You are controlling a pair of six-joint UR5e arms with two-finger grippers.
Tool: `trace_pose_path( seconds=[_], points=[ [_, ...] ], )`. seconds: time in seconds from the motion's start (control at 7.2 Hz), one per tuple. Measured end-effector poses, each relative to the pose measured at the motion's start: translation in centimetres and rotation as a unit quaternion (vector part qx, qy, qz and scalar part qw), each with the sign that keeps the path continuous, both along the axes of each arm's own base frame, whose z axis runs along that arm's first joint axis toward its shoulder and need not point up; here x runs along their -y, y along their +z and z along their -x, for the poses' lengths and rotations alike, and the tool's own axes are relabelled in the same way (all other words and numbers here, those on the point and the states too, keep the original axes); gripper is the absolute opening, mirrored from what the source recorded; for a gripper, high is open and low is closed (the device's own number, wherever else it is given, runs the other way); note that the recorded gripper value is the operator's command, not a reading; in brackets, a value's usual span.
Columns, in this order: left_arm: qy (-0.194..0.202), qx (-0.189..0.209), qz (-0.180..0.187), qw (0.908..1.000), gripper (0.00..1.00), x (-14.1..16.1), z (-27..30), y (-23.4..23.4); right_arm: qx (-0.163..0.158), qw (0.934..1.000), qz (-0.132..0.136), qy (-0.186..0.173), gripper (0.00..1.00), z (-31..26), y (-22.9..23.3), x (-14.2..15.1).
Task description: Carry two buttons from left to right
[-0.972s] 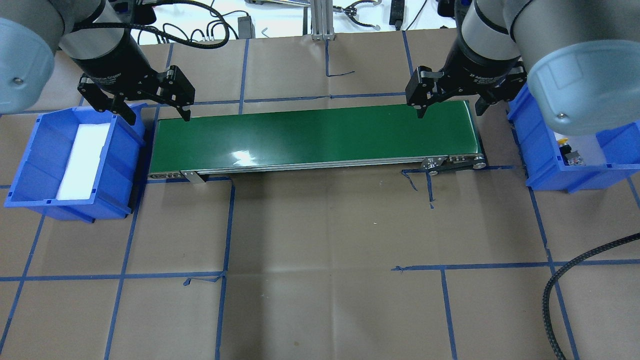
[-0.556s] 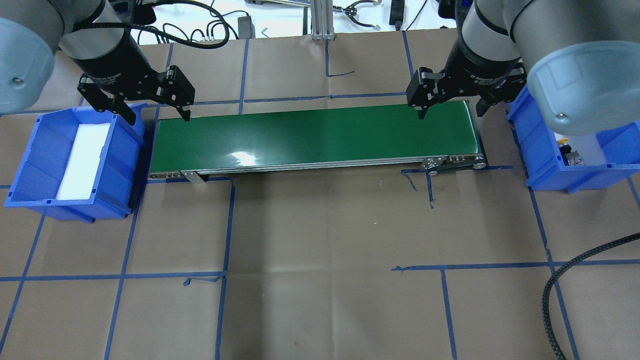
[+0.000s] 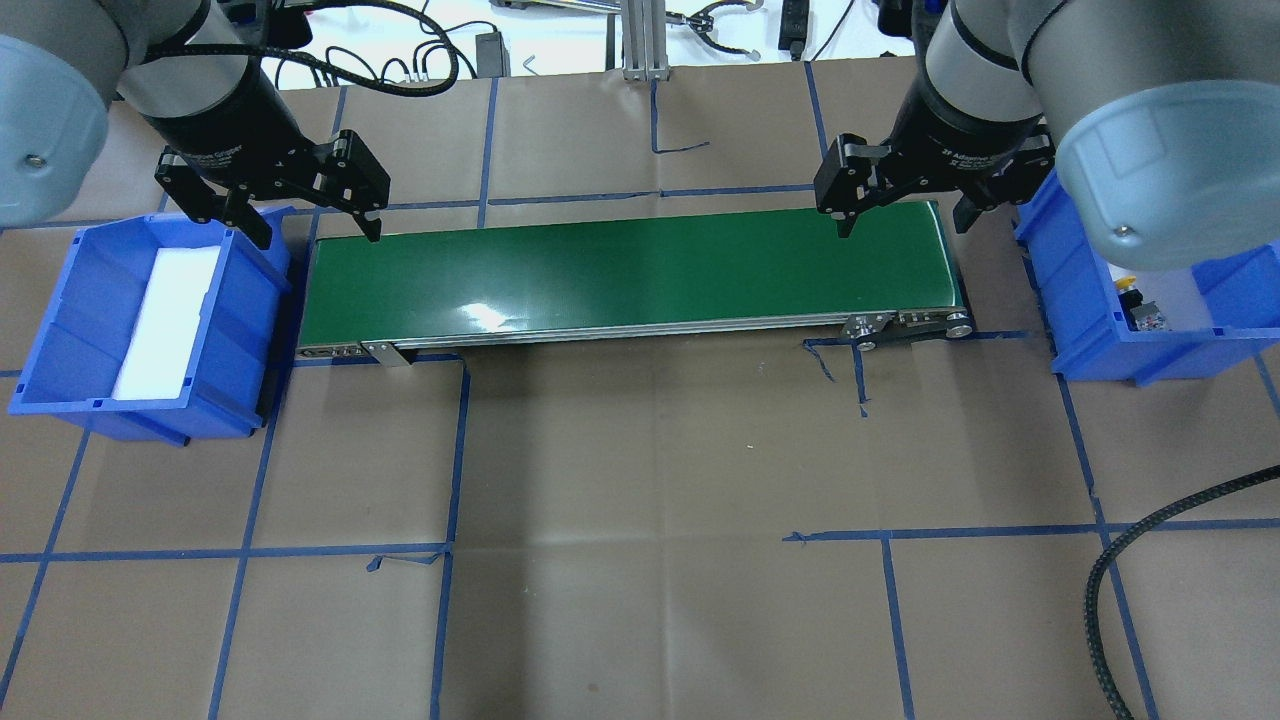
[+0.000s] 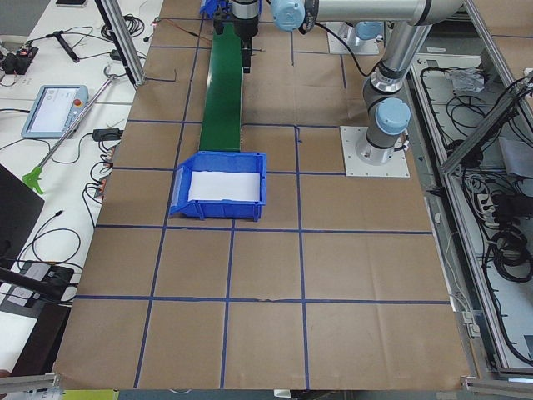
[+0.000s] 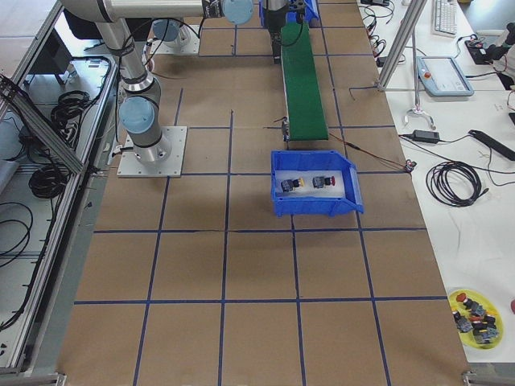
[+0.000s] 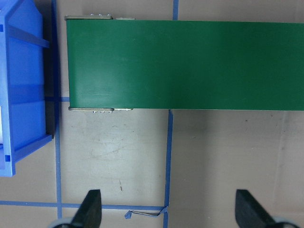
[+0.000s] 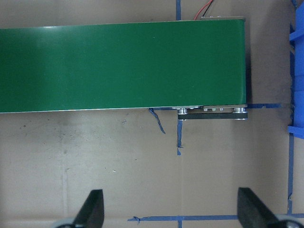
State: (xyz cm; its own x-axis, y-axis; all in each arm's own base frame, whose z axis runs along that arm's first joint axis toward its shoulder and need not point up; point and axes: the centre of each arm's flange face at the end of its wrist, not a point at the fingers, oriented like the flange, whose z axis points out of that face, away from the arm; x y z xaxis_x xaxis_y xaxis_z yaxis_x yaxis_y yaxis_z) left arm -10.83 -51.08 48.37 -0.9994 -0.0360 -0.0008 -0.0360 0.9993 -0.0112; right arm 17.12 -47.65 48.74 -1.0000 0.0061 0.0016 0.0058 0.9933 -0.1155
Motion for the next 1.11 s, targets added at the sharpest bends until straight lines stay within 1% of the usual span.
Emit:
trace_pose_path(
  seconds=[0.42,1.11],
  points=[
    [0.0,0.0,0.0,1.0,1.0,0.0,0.0,0.0,0.002,1.0,-0.002,0.0,1.0,-0.1,-0.2,0.1],
    [-0.001,0.001,0.0,1.0,1.0,-0.1,0.0,0.1,0.001,0.9999,-0.014,0.001,1.0,0.2,-1.9,0.3]
  ],
)
